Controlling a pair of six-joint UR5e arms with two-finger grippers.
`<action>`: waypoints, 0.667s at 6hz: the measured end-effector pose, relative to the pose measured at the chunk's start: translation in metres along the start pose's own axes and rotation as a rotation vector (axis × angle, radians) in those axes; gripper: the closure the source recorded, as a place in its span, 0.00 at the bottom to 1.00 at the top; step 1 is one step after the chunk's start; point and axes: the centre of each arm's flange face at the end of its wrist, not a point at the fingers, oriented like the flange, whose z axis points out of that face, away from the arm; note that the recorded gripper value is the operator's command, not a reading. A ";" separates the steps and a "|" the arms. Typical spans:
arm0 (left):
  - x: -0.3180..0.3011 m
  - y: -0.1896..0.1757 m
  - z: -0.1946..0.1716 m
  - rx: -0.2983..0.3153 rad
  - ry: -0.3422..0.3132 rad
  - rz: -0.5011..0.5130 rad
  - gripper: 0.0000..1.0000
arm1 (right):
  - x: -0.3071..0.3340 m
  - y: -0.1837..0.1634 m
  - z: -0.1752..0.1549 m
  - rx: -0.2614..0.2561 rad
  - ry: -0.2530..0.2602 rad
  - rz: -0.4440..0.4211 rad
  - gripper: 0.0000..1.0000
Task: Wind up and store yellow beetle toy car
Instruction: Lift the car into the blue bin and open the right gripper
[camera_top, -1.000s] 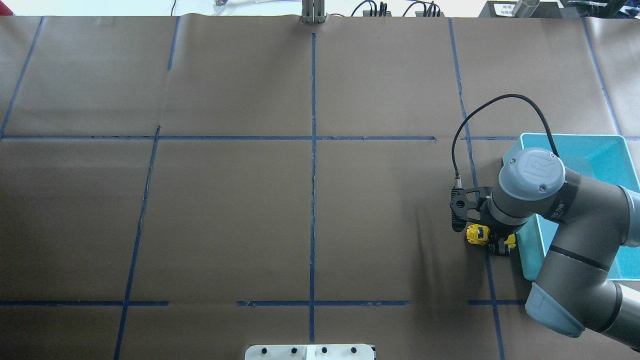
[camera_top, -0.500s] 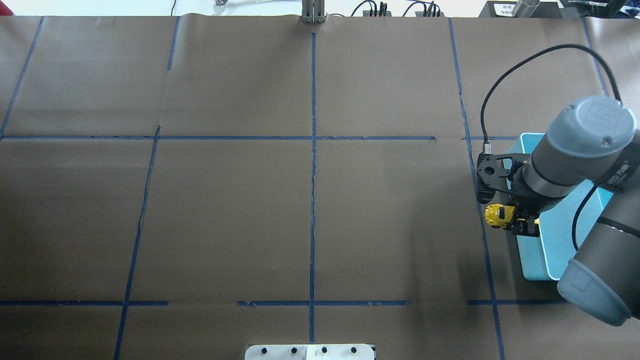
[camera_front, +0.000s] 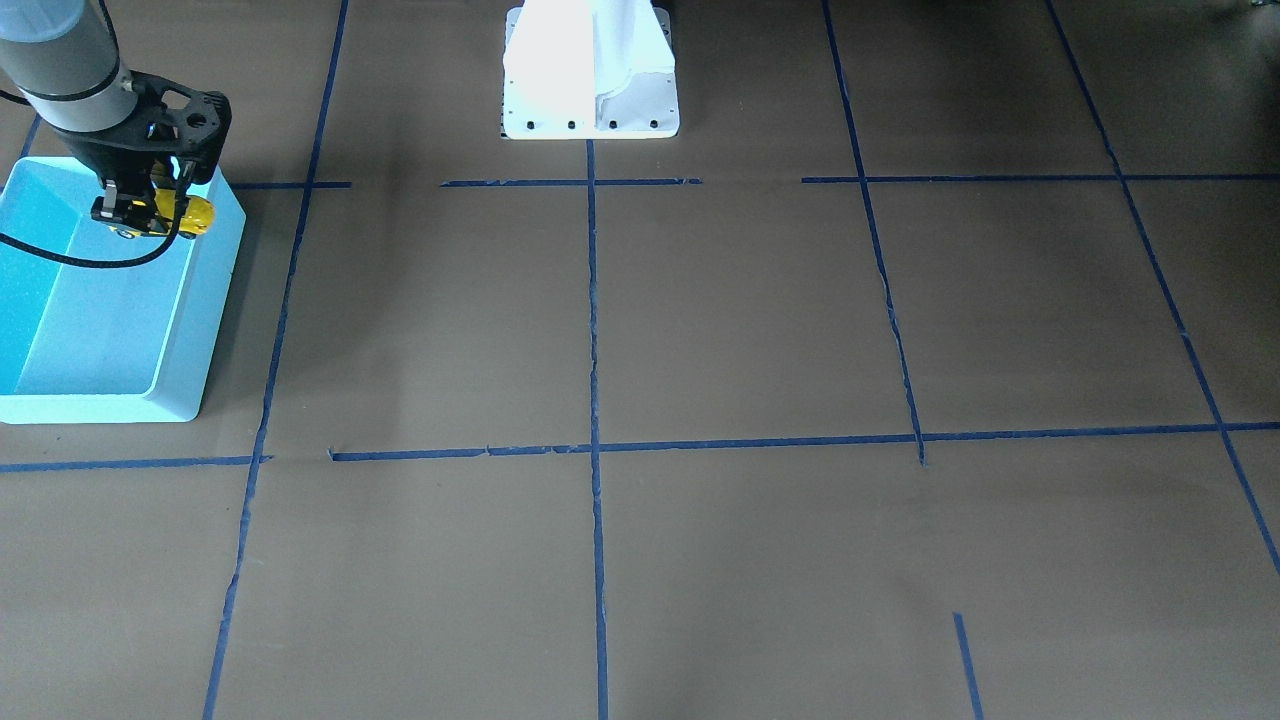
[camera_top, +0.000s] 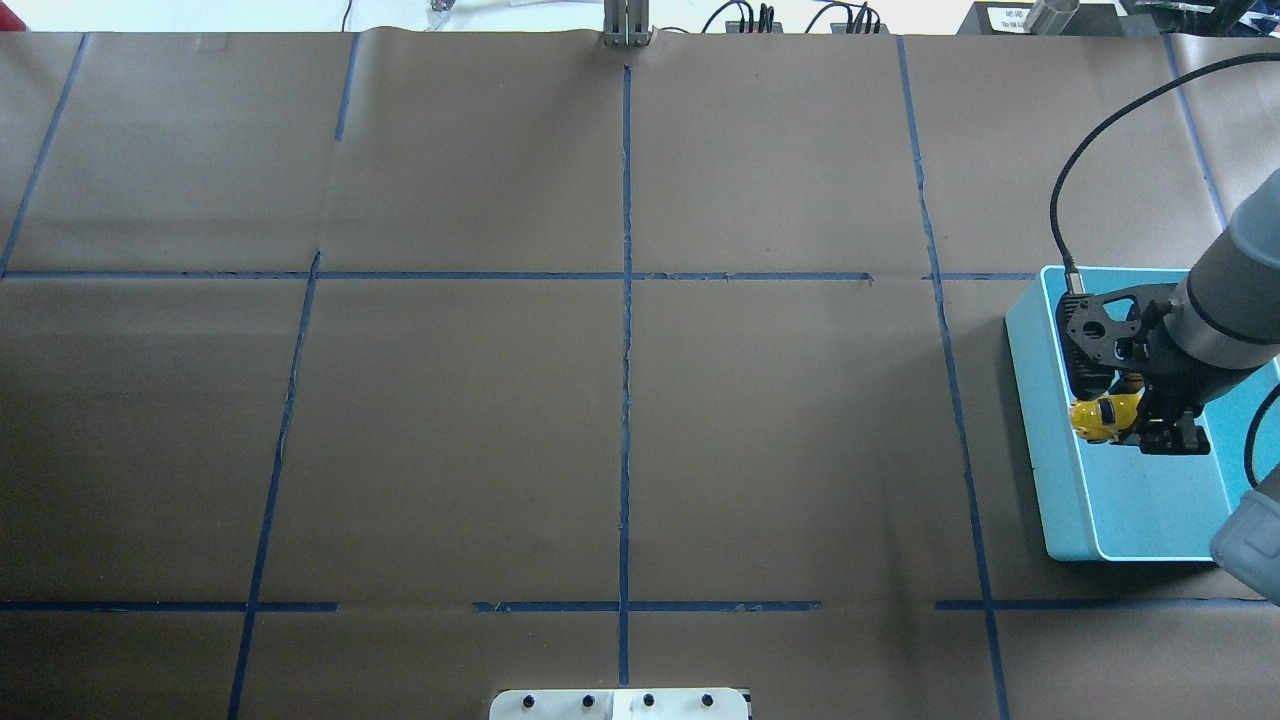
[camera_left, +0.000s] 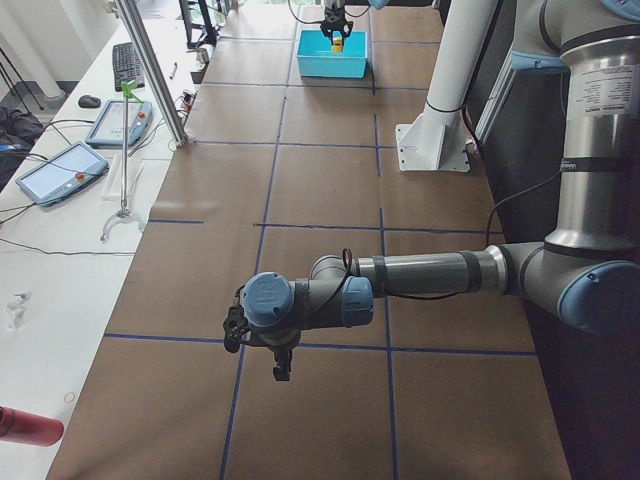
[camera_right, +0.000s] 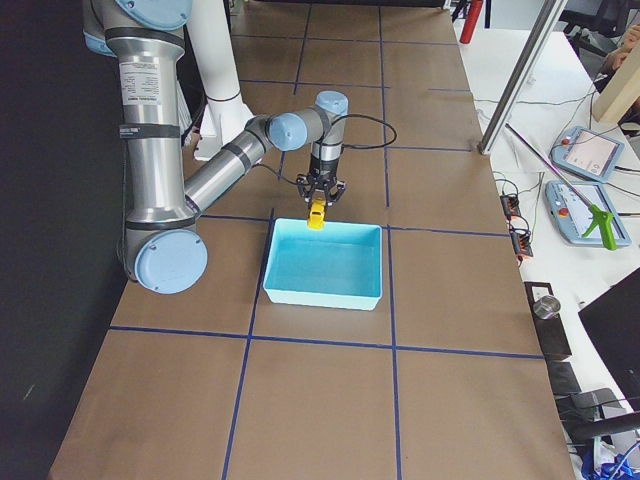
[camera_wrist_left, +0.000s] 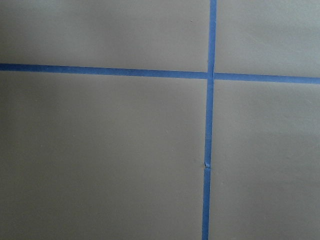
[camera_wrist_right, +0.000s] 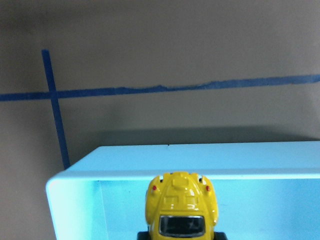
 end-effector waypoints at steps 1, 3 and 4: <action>0.000 0.000 0.000 0.000 0.000 0.000 0.00 | 0.007 0.026 0.027 -0.002 0.007 -0.030 1.00; -0.001 0.001 0.000 -0.001 0.000 -0.002 0.00 | 0.028 0.058 0.083 -0.015 0.001 -0.050 1.00; -0.001 0.001 0.001 -0.001 0.000 -0.004 0.00 | 0.036 0.062 0.102 -0.009 0.006 -0.041 1.00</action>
